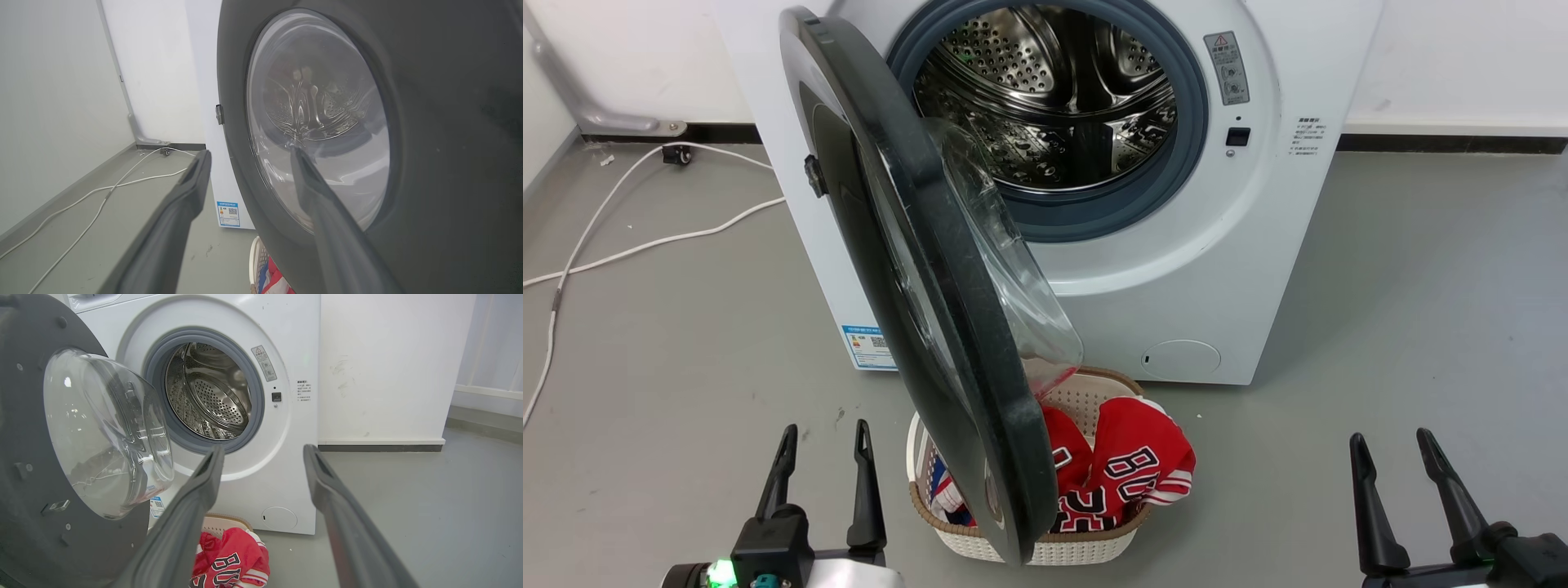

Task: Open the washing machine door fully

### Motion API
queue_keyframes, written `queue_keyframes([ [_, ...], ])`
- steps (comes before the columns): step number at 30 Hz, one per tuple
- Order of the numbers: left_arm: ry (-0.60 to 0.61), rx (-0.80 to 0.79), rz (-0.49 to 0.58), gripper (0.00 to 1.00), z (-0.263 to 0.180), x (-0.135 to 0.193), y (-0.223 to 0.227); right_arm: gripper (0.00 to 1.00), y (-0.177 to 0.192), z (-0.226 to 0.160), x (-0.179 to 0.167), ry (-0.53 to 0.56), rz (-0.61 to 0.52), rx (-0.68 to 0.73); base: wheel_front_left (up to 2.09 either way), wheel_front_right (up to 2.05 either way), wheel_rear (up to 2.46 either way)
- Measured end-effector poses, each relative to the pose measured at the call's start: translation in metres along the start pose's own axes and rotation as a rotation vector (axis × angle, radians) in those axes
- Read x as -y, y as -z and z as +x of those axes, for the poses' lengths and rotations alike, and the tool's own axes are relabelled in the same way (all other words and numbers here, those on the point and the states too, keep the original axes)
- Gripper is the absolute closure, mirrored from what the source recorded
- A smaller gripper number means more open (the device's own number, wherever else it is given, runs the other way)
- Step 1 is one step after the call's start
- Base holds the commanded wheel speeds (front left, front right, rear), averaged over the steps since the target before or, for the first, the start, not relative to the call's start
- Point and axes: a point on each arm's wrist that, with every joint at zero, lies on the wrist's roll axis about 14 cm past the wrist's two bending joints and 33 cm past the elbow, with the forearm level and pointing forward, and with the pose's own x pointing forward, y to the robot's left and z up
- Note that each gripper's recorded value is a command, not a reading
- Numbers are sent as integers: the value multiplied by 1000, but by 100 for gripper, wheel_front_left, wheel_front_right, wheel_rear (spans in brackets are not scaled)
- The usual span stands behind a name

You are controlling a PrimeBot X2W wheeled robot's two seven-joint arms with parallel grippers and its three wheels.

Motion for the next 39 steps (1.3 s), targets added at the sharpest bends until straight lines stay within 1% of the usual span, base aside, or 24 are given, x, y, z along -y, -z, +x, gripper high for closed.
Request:
queue_keyframes([
  [3, -10, -1, 2, 0, 0, -2, 0, 0, -1, 0, 0, 1, 3, 2, 0, 0, 0],
  [4, -15, -3, 3, 26, 0, -3, 1, 0, 0, 0, 0, 1, 4, 2, 0, 0, 0],
  [5, -19, -3, 8, 87, 0, -4, 1, 0, 0, 0, 0, 1, 4, 2, 0, 0, 0],
  [6, -22, -2, 8, 100, 0, -5, 1, 0, 0, 0, 0, 1, 5, 2, 0, 0, 0],
  [9, -37, 11, 17, 100, 1, -9, -3, 0, 0, 0, 0, 0, 6, 0, 0, 0, 0],
  [11, -56, 44, 24, 100, 4, -15, -13, 0, 1, 0, -1, -2, 8, -3, 0, 0, 0],
  [14, -64, 136, 36, 100, 13, -16, -42, 0, 2, 1, -2, -5, 9, -6, 0, 0, 0],
  [18, -47, 282, 51, 100, 20, -9, -87, 0, 3, 1, -3, -8, 13, -9, 0, 0, 0],
  [23, 16, 464, 56, 100, 17, 14, -143, 0, 5, 1, -4, -8, 18, -14, 0, 0, 0],
  [27, 79, 539, 58, 100, 13, 33, -164, 0, 6, 2, -5, -13, 19, -16, 0, 0, 0],
  [28, 133, 579, 49, 100, 9, 49, -175, 0, 6, 2, -8, -21, 18, -18, 0, 0, 0],
  [33, 258, 632, 12, 100, -1, 84, -190, 0, 7, 3, -10, -27, 19, -20, 0, 0, 0],
  [39, 407, 630, -38, 100, -11, 123, -190, 0, 8, 3, -13, -37, 24, -23, 0, 0, 0],
])
